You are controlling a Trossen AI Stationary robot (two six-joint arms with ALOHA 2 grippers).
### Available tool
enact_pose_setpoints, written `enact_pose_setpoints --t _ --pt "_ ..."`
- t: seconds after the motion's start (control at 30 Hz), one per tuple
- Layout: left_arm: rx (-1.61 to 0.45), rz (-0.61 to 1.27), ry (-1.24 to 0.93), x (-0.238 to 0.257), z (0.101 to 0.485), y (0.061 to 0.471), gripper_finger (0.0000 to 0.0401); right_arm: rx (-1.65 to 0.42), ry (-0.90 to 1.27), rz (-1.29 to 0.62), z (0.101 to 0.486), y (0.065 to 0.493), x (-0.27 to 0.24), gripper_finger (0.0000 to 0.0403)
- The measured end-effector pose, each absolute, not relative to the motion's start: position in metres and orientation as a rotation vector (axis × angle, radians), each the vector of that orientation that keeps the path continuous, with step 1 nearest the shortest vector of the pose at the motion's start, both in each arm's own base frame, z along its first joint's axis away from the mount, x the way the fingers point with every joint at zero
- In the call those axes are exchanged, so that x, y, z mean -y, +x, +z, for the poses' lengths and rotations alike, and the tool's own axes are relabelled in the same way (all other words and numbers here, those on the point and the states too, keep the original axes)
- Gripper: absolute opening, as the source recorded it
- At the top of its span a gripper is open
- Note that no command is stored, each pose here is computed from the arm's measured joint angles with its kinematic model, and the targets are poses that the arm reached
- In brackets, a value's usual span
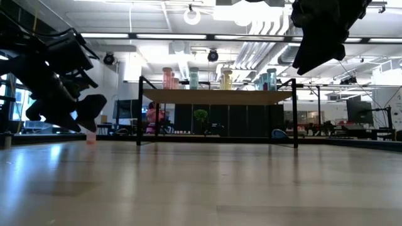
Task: Pick and place medicine bottles onto shelf by color
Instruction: Put the pink medicine bottle on the shelf
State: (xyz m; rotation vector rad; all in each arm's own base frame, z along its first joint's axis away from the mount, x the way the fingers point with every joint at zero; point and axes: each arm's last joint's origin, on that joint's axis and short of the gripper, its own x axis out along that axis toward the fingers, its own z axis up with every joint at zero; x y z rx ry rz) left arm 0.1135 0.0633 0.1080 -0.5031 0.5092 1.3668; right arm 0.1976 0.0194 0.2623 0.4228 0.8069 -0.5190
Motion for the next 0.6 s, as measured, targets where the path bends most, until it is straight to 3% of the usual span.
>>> enact_pose_setpoints --t 0.6 --pt "-0.540 1.412 -0.538 -0.082 0.100 0.115 0.0225 -0.770 0.439 -0.504 0.265 0.201 -0.020 0.0161"
